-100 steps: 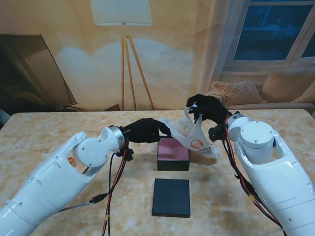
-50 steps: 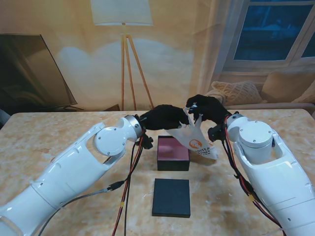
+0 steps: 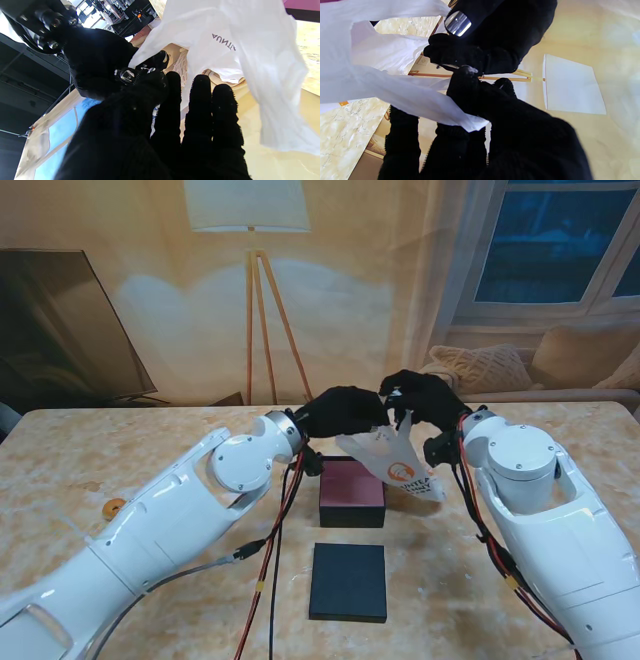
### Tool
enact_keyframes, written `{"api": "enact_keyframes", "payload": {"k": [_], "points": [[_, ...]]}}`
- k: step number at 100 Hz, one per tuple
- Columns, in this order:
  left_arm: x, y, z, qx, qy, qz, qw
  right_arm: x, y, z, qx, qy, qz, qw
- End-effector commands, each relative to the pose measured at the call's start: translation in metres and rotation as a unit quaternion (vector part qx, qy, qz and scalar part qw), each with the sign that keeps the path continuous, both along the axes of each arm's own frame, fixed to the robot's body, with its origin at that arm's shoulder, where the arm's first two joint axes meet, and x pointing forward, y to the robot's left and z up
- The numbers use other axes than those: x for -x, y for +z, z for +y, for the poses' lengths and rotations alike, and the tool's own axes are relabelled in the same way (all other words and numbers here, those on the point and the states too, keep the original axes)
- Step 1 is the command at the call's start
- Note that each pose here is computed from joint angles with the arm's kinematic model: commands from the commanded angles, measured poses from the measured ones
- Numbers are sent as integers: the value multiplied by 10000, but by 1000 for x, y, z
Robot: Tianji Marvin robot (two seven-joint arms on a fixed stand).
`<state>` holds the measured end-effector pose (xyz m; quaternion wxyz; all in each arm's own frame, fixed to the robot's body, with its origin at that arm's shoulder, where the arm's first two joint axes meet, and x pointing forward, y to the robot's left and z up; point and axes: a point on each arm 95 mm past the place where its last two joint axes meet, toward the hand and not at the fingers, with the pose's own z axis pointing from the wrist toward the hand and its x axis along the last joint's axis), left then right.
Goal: Pack mini donuts into a plastic bag, tie the opening and put the bag into the gift box
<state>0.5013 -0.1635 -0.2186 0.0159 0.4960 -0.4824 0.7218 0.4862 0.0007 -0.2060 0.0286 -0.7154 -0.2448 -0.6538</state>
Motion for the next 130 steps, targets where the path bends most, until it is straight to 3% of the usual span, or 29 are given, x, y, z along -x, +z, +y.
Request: {"api": "enact_keyframes", "payload": {"k": [1, 23, 62, 100, 130], "points": [[1, -3, -4, 12, 16, 42, 10000, 3, -1, 4, -68, 78, 3, 9999], [-1, -11, -8, -97, 150, 333, 9993, 5, 0, 5, -122, 72, -31, 9999], [-11, -24, -19, -528, -16, 599, 9968, 6, 1, 4, -177, 114, -27, 9998], [-10, -26, -19, -797, -147, 804, 9935, 7, 0, 2, -190, 196, -30, 9996], [-14, -26, -18, -540, 256, 702, 9957, 12, -1, 3, -249, 325, -32, 9992]]}}
